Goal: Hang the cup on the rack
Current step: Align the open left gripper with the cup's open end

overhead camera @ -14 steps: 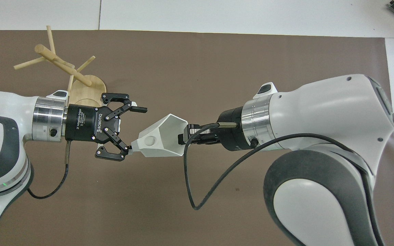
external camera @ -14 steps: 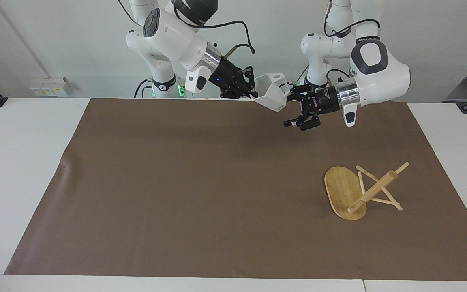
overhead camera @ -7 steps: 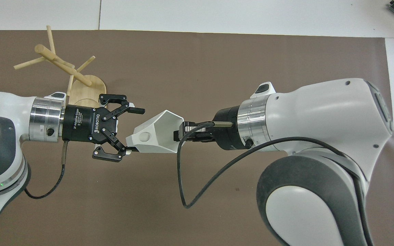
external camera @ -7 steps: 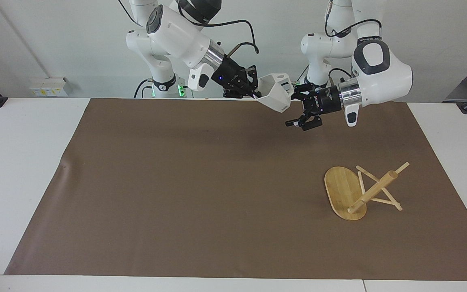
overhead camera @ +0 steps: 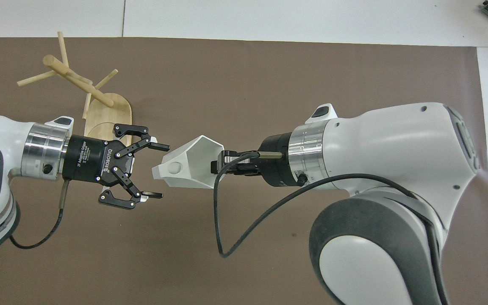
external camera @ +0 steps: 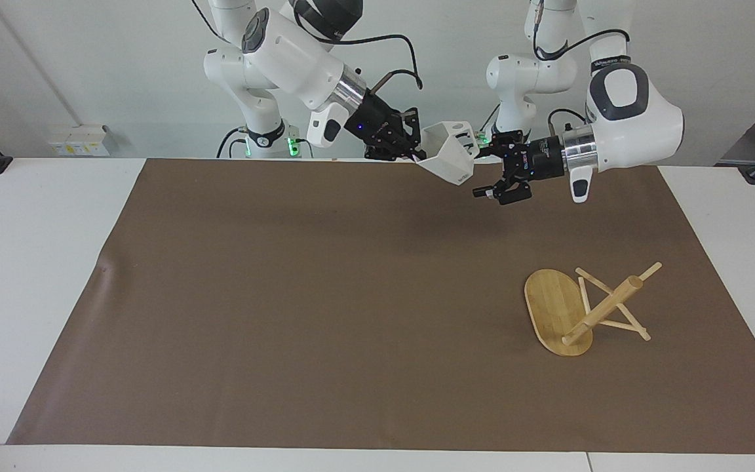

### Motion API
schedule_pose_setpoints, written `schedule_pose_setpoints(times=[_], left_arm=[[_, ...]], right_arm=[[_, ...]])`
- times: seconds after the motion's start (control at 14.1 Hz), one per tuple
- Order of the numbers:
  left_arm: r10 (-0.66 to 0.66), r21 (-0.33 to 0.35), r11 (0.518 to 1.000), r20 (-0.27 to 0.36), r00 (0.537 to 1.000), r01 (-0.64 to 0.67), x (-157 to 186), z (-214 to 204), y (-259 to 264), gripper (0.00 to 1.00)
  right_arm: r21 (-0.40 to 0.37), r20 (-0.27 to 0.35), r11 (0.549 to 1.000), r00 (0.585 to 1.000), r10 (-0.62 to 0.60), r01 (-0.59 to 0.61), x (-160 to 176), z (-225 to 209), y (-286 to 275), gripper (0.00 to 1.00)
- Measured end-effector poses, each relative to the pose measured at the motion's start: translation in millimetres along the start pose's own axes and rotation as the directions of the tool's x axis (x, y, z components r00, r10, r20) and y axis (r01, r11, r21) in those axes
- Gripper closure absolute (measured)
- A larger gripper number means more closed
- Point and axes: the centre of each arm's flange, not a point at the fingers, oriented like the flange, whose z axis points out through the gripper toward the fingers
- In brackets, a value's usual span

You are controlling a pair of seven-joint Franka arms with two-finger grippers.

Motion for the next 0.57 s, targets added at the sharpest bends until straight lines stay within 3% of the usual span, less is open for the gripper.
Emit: schedule_pose_setpoints(times=[0.28,0.57], left_arm=[[-0.036,-0.005,0.999,0.017,0.999,0.036,-2.8,0.1,-0.3,0.00],[-0.113,-0.077,0.990,0.037,0.993,0.116,-11.2,-7.2,2.9,0.00]], right_arm=[[0.000,0.000,1.000,1.000,0.000,0.000,0.1,0.2,0.2,0.92],[0.000,0.000,1.000,1.000,0.002,-0.002,0.2,0.2,0.3,0.92]])
